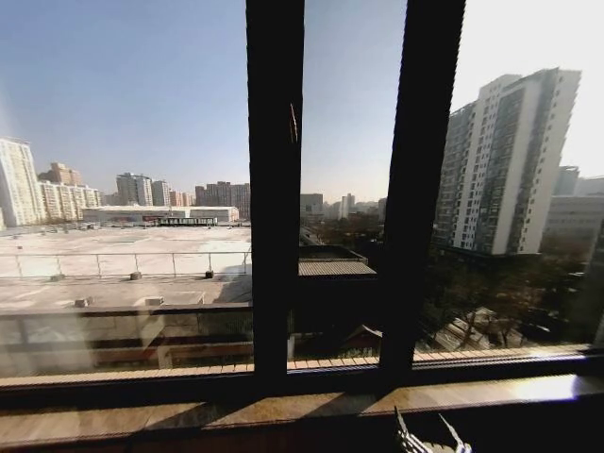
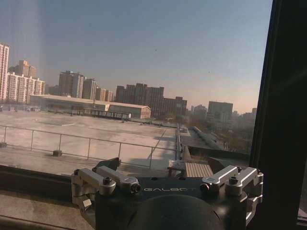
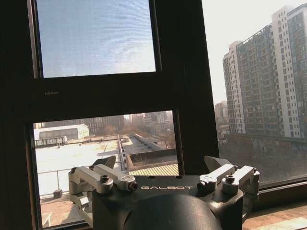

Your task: Open the curtains by pulling them apart, changing their state from closed to fully open.

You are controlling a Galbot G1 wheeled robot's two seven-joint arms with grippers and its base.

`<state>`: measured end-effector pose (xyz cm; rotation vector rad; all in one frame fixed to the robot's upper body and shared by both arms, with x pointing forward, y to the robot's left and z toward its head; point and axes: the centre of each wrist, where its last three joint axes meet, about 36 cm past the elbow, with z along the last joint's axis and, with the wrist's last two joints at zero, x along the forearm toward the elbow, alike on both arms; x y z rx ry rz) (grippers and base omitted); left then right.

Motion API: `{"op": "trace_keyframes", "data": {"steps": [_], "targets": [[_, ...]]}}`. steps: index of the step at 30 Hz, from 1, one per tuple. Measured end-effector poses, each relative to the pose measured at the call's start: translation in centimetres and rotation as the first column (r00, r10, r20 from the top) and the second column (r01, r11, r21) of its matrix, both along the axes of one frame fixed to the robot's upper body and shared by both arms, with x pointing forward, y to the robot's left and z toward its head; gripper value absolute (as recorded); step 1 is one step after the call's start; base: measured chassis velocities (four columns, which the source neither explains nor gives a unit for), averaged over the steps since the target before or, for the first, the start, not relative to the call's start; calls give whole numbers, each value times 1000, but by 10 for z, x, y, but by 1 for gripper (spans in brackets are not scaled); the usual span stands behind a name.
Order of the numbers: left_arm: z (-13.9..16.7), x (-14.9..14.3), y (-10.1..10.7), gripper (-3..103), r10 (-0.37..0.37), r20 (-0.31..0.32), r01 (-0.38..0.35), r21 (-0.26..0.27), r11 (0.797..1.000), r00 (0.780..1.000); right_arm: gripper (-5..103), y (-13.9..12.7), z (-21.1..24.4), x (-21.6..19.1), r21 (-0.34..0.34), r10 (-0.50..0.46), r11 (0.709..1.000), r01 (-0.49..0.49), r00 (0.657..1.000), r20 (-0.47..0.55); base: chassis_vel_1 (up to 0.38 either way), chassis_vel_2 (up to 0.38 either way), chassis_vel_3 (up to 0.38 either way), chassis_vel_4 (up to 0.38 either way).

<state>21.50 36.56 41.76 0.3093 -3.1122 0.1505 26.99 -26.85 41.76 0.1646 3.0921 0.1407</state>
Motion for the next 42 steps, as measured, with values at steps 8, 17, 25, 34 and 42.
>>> {"op": "trace_keyframes", "data": {"steps": [8, 17, 25, 34, 42], "targets": [[1, -1, 1, 100, 2, 5, -2, 1, 1000, 1000, 100, 1, 1, 0, 1, 1, 1000, -1, 1000, 2, -94, -146, 108, 149], [-3, -2, 2, 100, 5, 9, -5, 2, 1000, 1000, 100, 1, -3, -1, -25, -1, 1000, 2, 1000, 16, -45, -66, 29, 66], [-3, -2, 3, 100, 4, 11, -4, 5, 1000, 1000, 100, 2, -3, -1, -23, -3, 1000, 4, 1000, 15, 0, 0, 0, 0], [-2, 0, 4, 100, 2, 17, -2, 7, 1000, 1000, 100, 2, -2, -3, -19, -10, 1000, 10, 1000, 15, 0, 0, 0, 0], [2, 3, 3, 100, -6, 25, 5, 11, 1000, 1000, 100, 4, 0, -5, -10, -22, 1000, 23, 1000, 18, 0, 0, 0, 0]]}}
